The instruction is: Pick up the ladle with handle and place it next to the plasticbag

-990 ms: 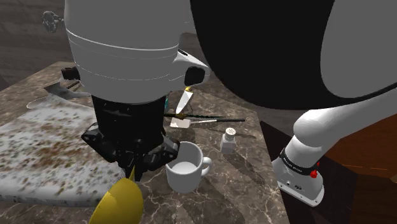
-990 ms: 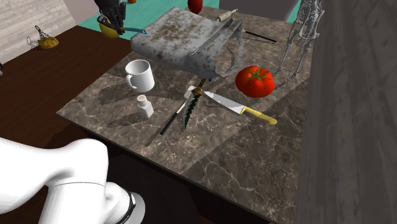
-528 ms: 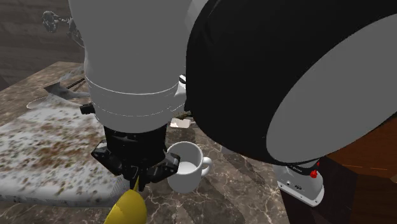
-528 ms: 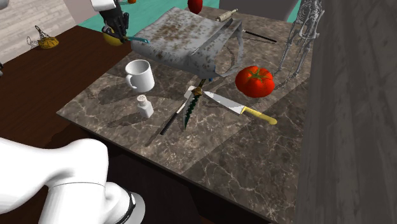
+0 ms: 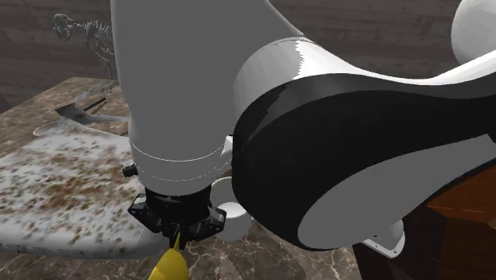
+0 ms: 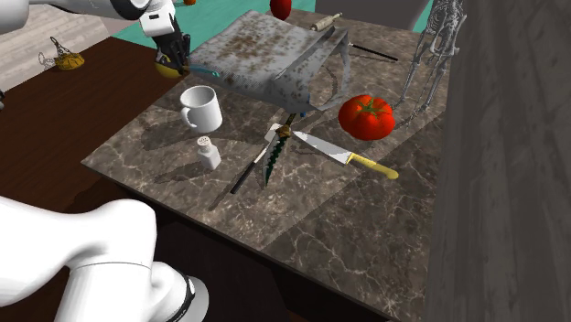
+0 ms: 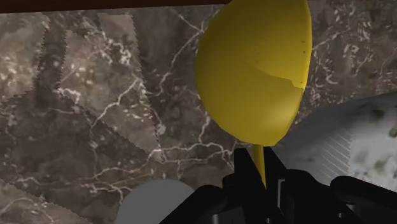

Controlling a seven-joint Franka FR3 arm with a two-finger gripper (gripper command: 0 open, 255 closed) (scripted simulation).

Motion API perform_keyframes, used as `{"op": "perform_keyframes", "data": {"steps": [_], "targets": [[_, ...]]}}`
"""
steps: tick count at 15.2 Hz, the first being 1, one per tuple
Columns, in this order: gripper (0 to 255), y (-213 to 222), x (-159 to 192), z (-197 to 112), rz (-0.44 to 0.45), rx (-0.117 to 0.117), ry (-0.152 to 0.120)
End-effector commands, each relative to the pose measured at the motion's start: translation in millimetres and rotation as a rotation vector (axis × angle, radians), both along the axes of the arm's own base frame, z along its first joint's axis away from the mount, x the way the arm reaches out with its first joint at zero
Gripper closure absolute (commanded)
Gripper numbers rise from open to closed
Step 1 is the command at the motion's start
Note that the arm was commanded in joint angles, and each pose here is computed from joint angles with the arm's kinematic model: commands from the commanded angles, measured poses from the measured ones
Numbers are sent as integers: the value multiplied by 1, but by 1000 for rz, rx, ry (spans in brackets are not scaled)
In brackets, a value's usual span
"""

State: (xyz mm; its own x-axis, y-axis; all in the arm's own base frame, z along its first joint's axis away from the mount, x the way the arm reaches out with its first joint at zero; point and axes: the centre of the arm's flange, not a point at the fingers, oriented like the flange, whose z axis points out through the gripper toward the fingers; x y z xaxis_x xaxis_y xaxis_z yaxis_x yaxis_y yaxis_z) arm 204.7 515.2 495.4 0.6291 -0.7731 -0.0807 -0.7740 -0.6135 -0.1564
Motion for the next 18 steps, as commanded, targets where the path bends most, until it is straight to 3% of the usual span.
{"op": "perform_keyframes", "data": {"steps": [1,18], "targets": [[255,1,-1,-10,0,0,0],[255,1,-1,-96,0,0,0]]}}
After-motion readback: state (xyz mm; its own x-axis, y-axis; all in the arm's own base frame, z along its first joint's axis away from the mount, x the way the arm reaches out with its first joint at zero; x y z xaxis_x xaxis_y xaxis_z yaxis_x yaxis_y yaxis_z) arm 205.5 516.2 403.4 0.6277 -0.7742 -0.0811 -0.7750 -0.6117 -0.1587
